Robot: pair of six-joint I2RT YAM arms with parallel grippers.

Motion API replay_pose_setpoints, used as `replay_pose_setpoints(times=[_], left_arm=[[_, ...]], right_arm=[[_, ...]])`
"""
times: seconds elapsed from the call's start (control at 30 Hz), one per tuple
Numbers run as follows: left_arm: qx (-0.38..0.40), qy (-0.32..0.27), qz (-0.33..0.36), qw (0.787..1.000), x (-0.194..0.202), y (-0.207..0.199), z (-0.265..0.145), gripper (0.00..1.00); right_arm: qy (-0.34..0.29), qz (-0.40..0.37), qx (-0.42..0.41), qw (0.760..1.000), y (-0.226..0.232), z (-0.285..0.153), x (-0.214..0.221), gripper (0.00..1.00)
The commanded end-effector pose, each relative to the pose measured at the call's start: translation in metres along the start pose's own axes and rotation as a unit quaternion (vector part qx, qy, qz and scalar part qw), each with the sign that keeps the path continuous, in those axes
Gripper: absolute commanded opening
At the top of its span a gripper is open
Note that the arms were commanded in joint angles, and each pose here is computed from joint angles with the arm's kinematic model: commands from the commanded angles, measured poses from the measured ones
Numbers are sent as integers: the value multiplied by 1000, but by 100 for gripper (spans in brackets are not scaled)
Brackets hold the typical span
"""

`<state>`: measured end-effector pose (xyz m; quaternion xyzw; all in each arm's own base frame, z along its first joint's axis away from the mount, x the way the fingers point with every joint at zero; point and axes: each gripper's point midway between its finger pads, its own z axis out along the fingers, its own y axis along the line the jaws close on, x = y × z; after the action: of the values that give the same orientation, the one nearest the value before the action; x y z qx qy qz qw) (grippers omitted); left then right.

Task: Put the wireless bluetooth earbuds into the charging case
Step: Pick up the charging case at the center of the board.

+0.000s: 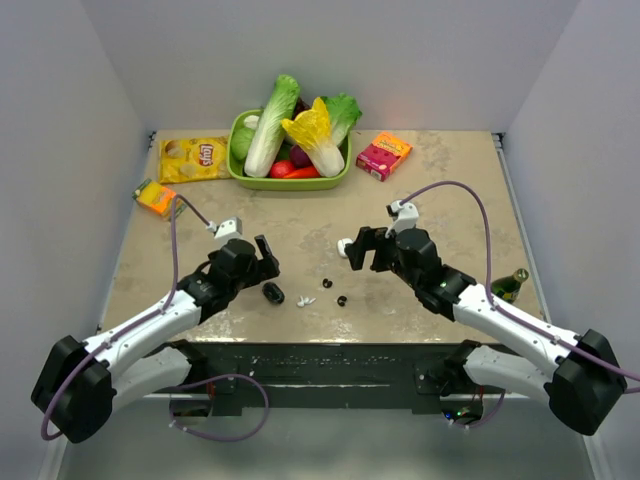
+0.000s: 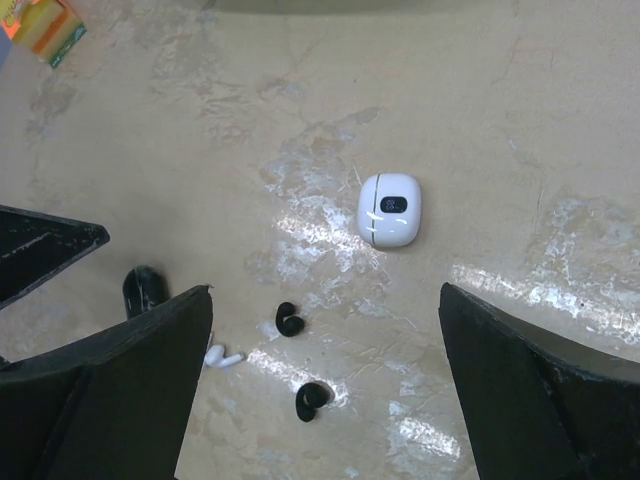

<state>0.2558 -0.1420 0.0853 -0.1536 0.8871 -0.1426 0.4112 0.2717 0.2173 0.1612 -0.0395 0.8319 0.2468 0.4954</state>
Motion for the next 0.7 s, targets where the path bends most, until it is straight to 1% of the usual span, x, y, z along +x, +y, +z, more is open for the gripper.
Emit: replay_pose_setpoints(times=[0.0, 0.07, 0.1, 0.17, 0.2, 0.23, 0.27, 0.3, 0.43, 0.57, 0.67], left_arm=[[0, -16, -14, 1000, -5, 2, -5, 99], [6, -35, -32, 999, -11, 4, -12, 96], [1, -33, -36, 999, -3, 12, -12, 93], [15, -45, -60, 997, -4, 14, -18, 75], [14, -43, -62, 997, 3, 20, -17, 65], [13, -44, -71, 996, 5, 23, -18, 25], [14, -45, -80, 996, 7, 24, -19, 6], [-2, -34, -81, 996, 16, 34, -17, 0], [-9, -9, -81, 997, 35, 43, -14, 0], [-21, 35, -73, 996, 63, 55, -8, 0], [-17, 57, -67, 996, 78, 57, -5, 0]], right_arm=[[-6, -9, -15, 1000, 5, -2, -5, 98], [-7, -9, -13, 1000, 5, -3, -5, 97], [-7, -9, -13, 1000, 4, -4, -5, 96], [-12, -7, -12, 1000, 4, -6, -7, 95], [-15, -6, -12, 1000, 4, -7, -8, 95], [-14, -4, -10, 1000, 3, -8, -8, 93], [-15, -4, -12, 1000, 4, -8, -9, 93], [-14, -4, -10, 1000, 3, -9, -9, 93], [-14, -5, -13, 1000, 5, -11, -11, 92], [-18, -4, -12, 1000, 5, -14, -15, 92], [-21, -5, -10, 1000, 4, -15, -16, 92]])
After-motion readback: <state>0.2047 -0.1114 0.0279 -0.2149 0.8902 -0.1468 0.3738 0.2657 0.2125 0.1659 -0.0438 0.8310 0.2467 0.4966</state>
